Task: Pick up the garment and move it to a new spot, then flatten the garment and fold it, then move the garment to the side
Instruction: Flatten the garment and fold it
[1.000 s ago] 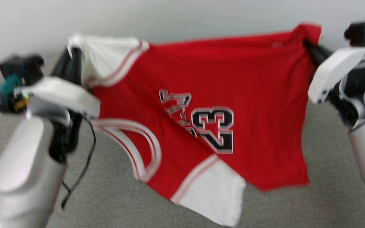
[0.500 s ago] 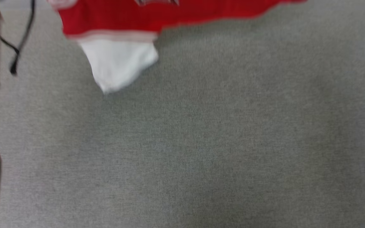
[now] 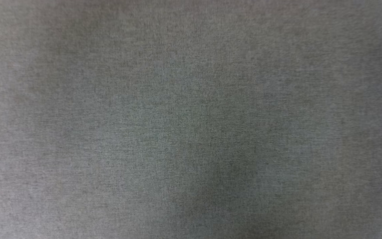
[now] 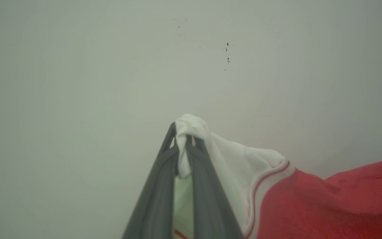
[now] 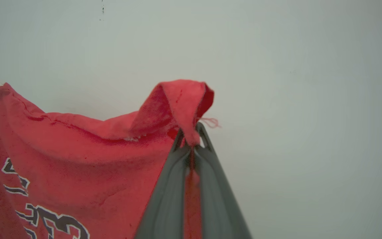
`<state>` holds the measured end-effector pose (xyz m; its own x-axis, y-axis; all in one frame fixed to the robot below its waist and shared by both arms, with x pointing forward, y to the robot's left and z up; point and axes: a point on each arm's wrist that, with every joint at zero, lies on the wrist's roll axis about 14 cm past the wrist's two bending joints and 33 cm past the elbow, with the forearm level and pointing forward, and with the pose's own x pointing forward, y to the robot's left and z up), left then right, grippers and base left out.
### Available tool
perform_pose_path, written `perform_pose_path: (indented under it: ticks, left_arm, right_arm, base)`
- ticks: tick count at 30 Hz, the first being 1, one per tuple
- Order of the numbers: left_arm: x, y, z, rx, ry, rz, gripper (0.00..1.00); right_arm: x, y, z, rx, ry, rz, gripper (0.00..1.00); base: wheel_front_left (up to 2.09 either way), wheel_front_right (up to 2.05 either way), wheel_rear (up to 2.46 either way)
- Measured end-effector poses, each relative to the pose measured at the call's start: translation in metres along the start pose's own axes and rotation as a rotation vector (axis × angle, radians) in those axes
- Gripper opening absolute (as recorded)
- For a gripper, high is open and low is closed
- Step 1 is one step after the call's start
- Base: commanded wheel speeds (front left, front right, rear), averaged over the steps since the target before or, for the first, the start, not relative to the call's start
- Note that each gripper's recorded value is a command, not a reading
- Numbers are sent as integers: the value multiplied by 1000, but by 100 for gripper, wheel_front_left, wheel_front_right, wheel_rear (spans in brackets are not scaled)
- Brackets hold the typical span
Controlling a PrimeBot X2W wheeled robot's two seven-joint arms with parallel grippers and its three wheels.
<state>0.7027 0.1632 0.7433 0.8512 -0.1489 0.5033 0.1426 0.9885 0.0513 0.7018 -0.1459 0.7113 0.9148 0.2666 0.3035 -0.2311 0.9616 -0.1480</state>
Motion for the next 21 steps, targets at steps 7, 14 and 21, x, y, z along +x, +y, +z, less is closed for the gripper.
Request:
perform_pose_path:
  ticks: [7, 14, 21]
  left_arm:
    - [-11, 4, -79, -39, 137, 30, 0]
    - [-55, 4, -144, -137, 293, 62, 0]
    - [-113, 7, -160, -218, 395, 98, 0]
  right_arm:
    - [15, 23, -67, 53, 85, 42, 0]
    - [-3, 38, -130, 118, 231, 50, 0]
    - [-53, 50, -159, 177, 332, 50, 0]
  base:
    - [0, 0, 0]
    - [0, 0, 0]
    - [0, 0, 0]
